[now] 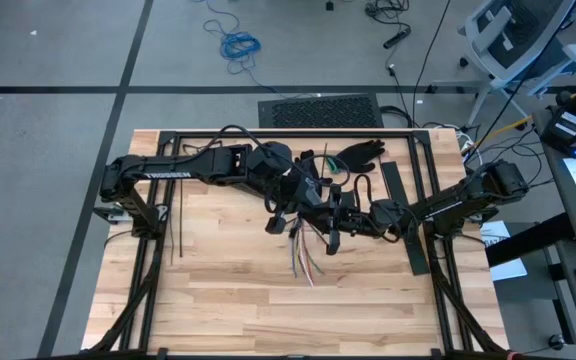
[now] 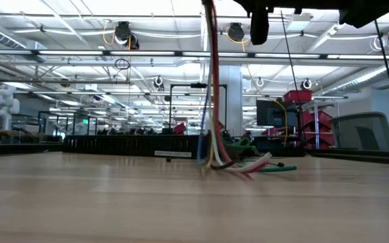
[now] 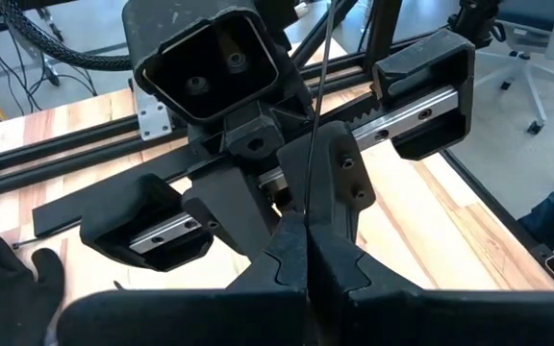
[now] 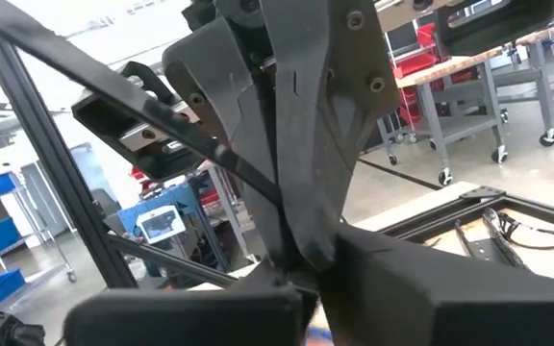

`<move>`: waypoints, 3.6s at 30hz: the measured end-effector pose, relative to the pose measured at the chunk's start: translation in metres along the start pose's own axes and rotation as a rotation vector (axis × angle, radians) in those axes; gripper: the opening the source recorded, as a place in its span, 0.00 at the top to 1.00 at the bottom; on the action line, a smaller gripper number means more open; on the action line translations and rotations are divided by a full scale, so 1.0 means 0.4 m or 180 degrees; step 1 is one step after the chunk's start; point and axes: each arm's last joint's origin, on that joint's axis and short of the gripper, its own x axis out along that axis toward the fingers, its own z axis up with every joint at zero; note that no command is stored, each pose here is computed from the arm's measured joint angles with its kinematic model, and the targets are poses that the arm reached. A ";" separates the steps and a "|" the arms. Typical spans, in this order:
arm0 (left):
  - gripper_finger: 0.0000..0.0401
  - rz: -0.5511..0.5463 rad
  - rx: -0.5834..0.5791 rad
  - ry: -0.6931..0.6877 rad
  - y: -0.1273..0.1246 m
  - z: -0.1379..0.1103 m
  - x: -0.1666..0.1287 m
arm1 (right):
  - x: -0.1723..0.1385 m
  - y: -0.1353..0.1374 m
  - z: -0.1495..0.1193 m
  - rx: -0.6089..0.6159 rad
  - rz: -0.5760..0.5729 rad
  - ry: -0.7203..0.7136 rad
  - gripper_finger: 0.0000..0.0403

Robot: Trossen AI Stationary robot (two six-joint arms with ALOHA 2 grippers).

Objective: Ziptie cables
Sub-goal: Wrap the cable wires with the black zip tie

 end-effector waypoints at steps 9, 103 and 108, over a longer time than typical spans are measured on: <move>1.00 -0.0006 -0.0022 -0.0070 0.001 0.005 0.000 | 0.000 0.000 0.002 0.0010 0.0002 -0.0026 0.99; 1.00 0.0510 0.0715 0.1117 -0.058 0.025 -0.117 | 0.068 -0.117 -0.241 0.0589 -0.0279 0.0707 1.00; 1.00 0.0611 0.0807 0.1163 -0.055 0.025 -0.118 | 0.067 -0.118 -0.245 0.0600 -0.0299 0.0747 1.00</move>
